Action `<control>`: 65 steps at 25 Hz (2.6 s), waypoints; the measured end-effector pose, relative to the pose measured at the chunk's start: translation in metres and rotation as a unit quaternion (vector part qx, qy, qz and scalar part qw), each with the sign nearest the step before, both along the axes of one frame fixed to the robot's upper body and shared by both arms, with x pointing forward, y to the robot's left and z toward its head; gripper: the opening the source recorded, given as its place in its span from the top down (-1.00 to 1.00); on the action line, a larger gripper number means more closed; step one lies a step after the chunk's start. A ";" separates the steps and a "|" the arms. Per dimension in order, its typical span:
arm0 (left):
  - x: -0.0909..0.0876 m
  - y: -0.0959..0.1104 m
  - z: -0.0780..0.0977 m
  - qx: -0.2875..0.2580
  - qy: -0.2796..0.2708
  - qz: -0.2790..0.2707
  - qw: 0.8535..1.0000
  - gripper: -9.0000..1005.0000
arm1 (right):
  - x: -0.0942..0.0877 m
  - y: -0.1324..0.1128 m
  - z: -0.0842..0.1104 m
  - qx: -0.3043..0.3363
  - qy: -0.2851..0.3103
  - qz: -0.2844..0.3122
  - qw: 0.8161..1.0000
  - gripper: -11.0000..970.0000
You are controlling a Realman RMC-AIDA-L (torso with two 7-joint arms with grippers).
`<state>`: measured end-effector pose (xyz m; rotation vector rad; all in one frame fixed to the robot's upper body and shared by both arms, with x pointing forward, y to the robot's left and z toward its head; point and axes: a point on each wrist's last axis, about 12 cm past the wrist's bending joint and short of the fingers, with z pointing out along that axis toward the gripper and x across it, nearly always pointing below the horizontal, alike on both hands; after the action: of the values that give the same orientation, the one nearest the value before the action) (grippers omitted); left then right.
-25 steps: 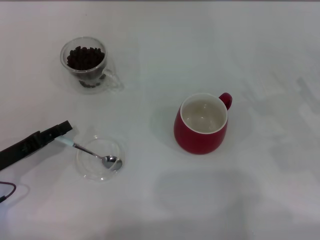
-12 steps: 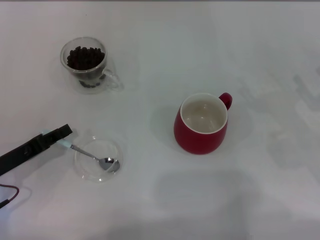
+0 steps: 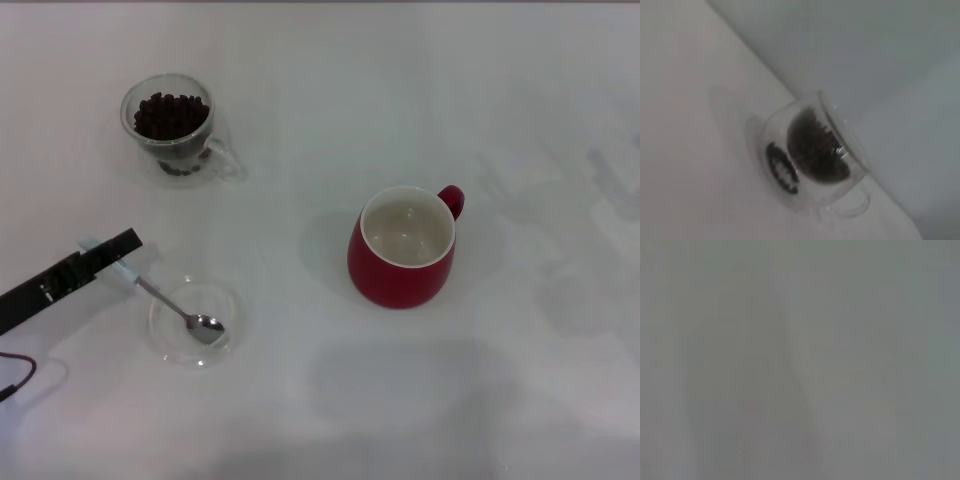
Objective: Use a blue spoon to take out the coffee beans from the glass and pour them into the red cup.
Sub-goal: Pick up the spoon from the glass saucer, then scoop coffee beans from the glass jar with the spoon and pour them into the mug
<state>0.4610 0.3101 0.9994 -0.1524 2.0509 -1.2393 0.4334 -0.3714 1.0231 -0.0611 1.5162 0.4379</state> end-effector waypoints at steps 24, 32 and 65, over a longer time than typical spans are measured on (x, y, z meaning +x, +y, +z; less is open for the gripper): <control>0.023 0.006 0.037 -0.034 -0.108 -0.028 0.993 0.73 | 0.007 0.004 -0.004 0.002 0.016 -0.005 1.000 -0.56; 0.072 0.034 0.088 0.007 -0.203 -0.020 0.979 0.73 | 0.010 0.007 -0.003 0.007 0.012 0.000 1.000 -0.56; 0.173 -0.018 0.111 0.208 -0.195 -0.043 0.958 0.73 | 0.014 0.015 -0.010 0.010 0.031 -0.002 0.999 -0.56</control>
<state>0.6336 0.2920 1.1103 0.3558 1.9264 -0.7826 0.4472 -0.3569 1.0133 -0.0288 1.5718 0.4562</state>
